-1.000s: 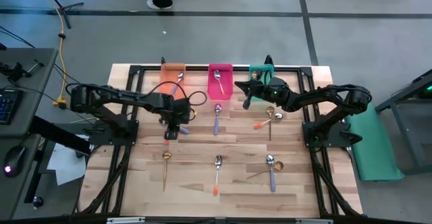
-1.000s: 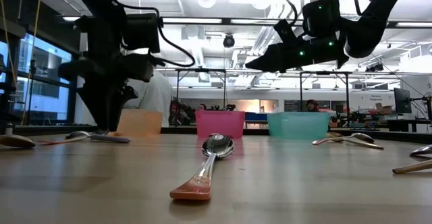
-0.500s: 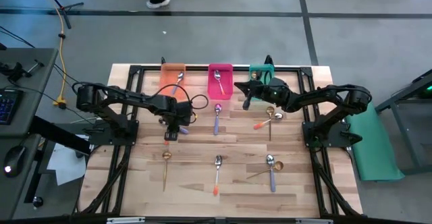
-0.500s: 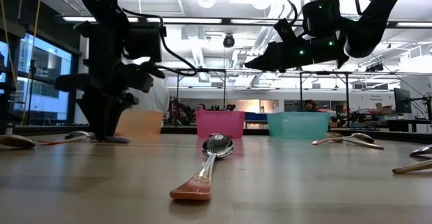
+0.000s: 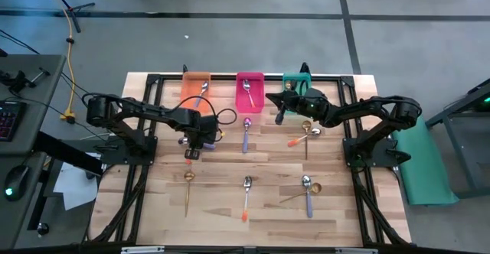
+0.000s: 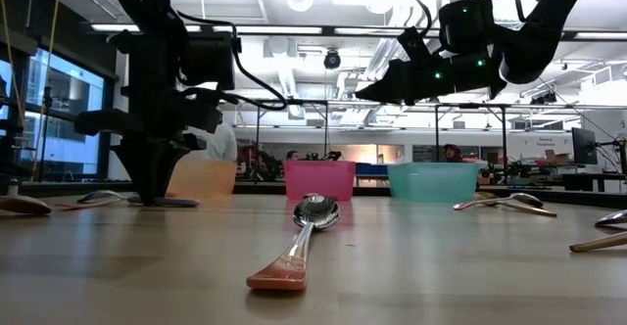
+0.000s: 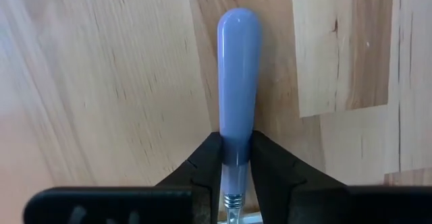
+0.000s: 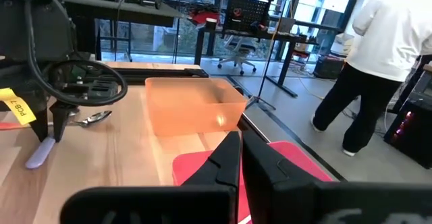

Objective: Sort silverware by color (type)
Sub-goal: Put the purple spoon into the orange bin, then put the golden spoon into the green bin

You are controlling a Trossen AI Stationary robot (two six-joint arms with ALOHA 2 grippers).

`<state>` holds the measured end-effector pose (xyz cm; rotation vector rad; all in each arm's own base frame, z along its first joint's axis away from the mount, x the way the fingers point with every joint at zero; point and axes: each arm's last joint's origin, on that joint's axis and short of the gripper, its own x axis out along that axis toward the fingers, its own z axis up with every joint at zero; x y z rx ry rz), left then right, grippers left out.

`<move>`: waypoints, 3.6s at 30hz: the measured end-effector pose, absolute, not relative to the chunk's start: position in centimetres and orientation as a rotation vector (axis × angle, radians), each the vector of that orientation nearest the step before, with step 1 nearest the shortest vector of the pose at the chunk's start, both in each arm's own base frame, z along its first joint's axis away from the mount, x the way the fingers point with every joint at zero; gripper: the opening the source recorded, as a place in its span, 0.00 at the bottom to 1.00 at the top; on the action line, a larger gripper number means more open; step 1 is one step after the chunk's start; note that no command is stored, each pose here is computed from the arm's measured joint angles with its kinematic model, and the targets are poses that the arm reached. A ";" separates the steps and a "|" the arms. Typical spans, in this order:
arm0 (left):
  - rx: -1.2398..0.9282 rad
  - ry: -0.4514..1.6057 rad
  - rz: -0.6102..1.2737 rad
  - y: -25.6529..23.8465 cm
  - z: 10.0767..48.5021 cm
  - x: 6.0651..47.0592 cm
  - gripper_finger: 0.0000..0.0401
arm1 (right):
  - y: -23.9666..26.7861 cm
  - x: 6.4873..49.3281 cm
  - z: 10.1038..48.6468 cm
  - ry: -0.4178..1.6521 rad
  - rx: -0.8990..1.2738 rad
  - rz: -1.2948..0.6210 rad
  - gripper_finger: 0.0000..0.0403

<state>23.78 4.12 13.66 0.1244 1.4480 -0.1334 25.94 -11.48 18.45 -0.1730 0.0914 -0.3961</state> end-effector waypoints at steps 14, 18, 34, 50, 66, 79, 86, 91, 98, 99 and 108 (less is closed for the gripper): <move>0.124 1.449 -0.134 4.2 16.1 25.1 0.11 | -11.5 25.9 18.4 0.097 -0.172 -0.396 0.00; 0.124 1.404 -0.117 4.5 18.3 26.4 0.11 | -11.5 25.9 18.3 0.103 -0.170 -0.395 0.00; -0.179 1.199 0.235 11.9 25.3 24.8 0.11 | -11.5 25.9 18.1 0.125 -0.166 -0.393 0.00; -0.464 1.069 0.667 22.6 24.6 18.4 0.11 | -11.5 25.9 18.1 0.125 -0.166 -0.393 0.00; -0.636 1.131 0.692 26.6 18.8 18.4 0.11 | -11.5 25.9 18.1 0.125 -0.166 -0.393 0.00; -0.648 1.115 0.684 26.9 18.3 18.6 0.23 | -11.5 25.9 18.0 0.132 -0.164 -0.393 0.00; -0.577 1.090 0.667 26.3 19.7 18.8 0.23 | -11.5 25.9 18.0 0.137 -0.163 -0.392 0.00; -0.442 0.988 0.678 25.1 22.3 19.6 0.16 | -11.5 25.9 17.9 0.143 -0.162 -0.391 0.00; -0.272 0.739 0.641 21.0 24.4 20.4 0.04 | -11.5 25.9 17.8 0.157 -0.154 -0.390 0.00; -0.248 0.707 0.626 20.2 24.5 20.6 0.03 | -11.4 25.9 17.8 0.158 -0.152 -0.390 0.00; -0.102 0.455 0.451 13.6 23.9 21.5 0.00 | -11.4 25.9 17.7 0.157 -0.131 -0.391 0.00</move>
